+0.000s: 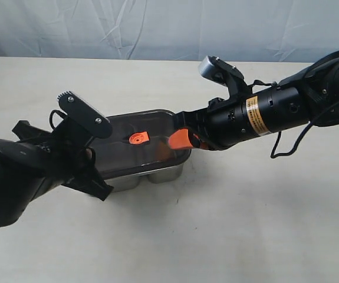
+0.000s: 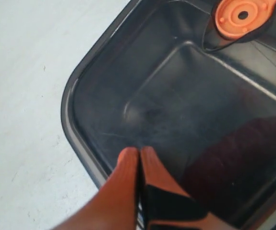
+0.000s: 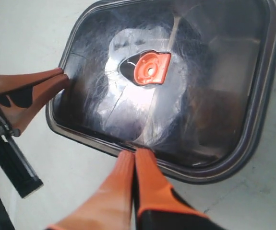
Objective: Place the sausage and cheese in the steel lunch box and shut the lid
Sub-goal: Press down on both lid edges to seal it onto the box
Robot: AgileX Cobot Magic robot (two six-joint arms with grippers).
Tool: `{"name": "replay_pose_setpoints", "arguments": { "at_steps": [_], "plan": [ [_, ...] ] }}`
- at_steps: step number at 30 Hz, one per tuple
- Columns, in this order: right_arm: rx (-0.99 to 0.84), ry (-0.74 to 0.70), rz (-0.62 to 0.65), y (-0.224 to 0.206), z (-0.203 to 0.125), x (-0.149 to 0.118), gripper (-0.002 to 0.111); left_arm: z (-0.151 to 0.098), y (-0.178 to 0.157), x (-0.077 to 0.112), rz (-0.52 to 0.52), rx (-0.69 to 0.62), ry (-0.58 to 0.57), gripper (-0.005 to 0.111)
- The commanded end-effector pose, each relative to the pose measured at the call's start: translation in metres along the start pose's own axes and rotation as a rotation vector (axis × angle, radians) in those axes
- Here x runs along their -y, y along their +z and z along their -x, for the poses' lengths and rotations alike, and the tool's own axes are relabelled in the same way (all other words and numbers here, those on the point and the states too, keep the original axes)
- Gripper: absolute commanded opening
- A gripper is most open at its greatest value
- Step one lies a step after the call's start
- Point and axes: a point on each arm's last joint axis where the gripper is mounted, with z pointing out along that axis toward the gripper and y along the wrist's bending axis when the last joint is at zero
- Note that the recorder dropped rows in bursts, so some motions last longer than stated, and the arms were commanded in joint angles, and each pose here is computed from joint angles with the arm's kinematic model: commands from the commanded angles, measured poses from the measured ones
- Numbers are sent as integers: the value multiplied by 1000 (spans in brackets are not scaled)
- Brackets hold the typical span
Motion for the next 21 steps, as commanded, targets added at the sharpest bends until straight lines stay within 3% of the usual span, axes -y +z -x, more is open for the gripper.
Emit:
{"name": "replay_pose_setpoints", "arguments": {
  "at_steps": [1,15,21],
  "plan": [
    [5,22,-1,-2,0,-1,-1,-13,3,6,-56,-60,-42,0],
    [-2,22,10,-2,-1,-2,-1,12,-45,-21,-61,144,-167,0],
    [-7,22,19,-2,-1,-3,-1,8,-48,-12,-163,160,-124,0]
  ]
}}
